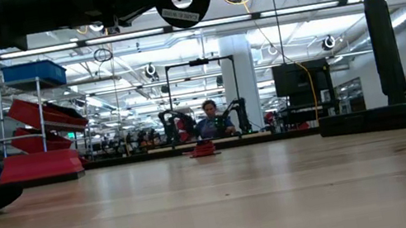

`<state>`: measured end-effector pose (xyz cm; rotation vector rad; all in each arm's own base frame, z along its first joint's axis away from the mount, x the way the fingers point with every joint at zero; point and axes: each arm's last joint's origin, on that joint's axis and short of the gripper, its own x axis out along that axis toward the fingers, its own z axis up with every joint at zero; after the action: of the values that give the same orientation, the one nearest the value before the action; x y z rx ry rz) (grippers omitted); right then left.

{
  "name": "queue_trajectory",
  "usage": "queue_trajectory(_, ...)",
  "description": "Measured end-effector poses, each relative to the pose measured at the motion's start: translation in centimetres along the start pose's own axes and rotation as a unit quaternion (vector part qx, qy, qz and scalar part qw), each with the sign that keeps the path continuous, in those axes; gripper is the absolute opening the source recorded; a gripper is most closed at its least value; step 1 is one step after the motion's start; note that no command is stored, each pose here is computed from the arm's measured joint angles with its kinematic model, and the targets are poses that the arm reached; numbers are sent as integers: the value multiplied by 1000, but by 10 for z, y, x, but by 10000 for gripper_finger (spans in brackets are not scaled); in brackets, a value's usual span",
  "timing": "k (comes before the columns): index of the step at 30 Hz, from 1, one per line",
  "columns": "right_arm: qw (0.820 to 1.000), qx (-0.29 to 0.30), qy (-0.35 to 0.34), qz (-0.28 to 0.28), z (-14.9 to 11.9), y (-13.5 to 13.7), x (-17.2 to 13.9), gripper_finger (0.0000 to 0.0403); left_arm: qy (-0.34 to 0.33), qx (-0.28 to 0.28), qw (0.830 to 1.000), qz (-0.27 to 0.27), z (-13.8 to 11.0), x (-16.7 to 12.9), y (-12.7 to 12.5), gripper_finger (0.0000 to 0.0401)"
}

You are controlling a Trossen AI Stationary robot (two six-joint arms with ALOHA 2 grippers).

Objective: Coil cords
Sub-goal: Coil the yellow wire into the spool

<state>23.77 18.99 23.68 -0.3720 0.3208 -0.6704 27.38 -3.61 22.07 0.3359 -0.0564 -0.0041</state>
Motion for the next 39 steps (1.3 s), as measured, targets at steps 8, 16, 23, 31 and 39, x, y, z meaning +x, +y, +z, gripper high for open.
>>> queue_trajectory(8, 998, 48, 44, -19, -2, -8, 27, 1, -37, -18, 999, 13, 7, 0, 3, 0)
queue_trajectory(16, 993, 78, 81, -22, 5, -9, 69, 1, -66, -24, 995, 67, 13, -1, 8, 0)
queue_trajectory(23, 993, 89, 73, 6, 13, 2, 109, 0, -77, -23, 993, 90, 7, 4, 15, 0)
queue_trajectory(31, 991, 127, 50, 13, 18, 6, 136, 0, -47, -5, 993, 106, -12, 12, 19, 0)
queue_trajectory(39, 986, 157, 46, 22, 13, 12, 152, 0, -21, 26, 992, 118, -25, 17, 17, 0)
